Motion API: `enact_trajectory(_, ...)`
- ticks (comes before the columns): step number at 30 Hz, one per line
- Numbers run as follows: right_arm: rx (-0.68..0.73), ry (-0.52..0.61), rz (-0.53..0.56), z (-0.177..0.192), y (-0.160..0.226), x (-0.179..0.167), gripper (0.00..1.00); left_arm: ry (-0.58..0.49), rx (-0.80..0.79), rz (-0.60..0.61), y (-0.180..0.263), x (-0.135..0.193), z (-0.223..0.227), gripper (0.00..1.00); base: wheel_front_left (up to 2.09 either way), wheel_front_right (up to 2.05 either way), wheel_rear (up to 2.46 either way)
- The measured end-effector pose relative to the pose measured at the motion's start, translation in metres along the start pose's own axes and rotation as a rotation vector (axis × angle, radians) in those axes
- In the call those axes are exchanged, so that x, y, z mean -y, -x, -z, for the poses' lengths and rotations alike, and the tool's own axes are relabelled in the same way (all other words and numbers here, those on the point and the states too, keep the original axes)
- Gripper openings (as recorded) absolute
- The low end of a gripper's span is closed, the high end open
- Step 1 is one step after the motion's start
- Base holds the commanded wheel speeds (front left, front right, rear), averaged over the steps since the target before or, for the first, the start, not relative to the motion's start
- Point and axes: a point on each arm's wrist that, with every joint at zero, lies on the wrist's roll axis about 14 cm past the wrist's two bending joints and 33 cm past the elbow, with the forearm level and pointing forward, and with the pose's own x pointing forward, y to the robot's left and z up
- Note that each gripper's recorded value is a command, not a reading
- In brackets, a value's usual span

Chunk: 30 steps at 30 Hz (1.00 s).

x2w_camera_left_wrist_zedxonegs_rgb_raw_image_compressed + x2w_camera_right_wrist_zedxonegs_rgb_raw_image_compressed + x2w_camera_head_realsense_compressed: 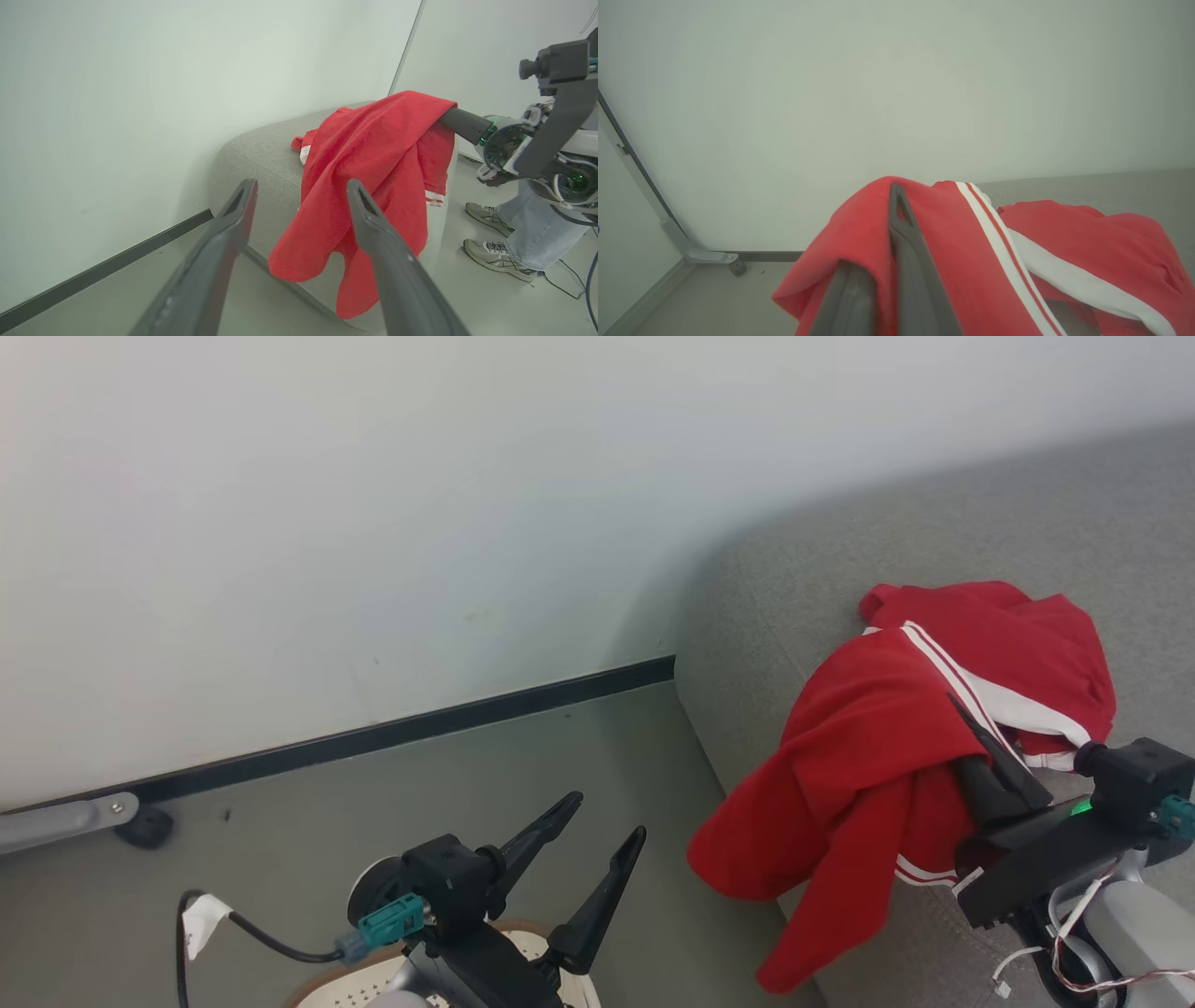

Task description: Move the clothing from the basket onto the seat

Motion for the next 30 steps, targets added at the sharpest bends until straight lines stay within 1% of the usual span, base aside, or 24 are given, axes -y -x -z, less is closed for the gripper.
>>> enact_trajectory(6, 0.029, 0.011, 0.103, -0.01, 0.027, 0.027, 0.0, 0.002, -0.01, 0.069, -0.012, 0.017, 0.004, 1.0, 0.0, 0.0, 0.0)
enact_trajectory(11, 0.051, 0.013, 0.171, -0.016, 0.044, 0.042, 0.0, -0.004, -0.026, 0.102, -0.018, 0.023, 0.009, 1.0, 0.0, 0.0, 0.0)
enact_trajectory(21, 0.071, 0.011, 0.24, -0.021, 0.059, 0.057, 0.0, 0.006, -0.054, 0.141, -0.024, 0.032, 0.019, 1.0, 0.0, 0.0, 0.0)
enact_trajectory(27, 0.114, 0.046, 0.251, -0.039, 0.059, 0.064, 0.0, 0.011, -0.059, 0.141, -0.023, 0.03, 0.022, 1.0, 0.0, 0.0, 0.0)
enact_trajectory(30, 0.134, 0.073, 0.257, -0.049, 0.058, 0.07, 0.0, -0.004, -0.056, 0.151, -0.023, 0.031, 0.021, 1.0, 0.0, 0.0, 0.0)
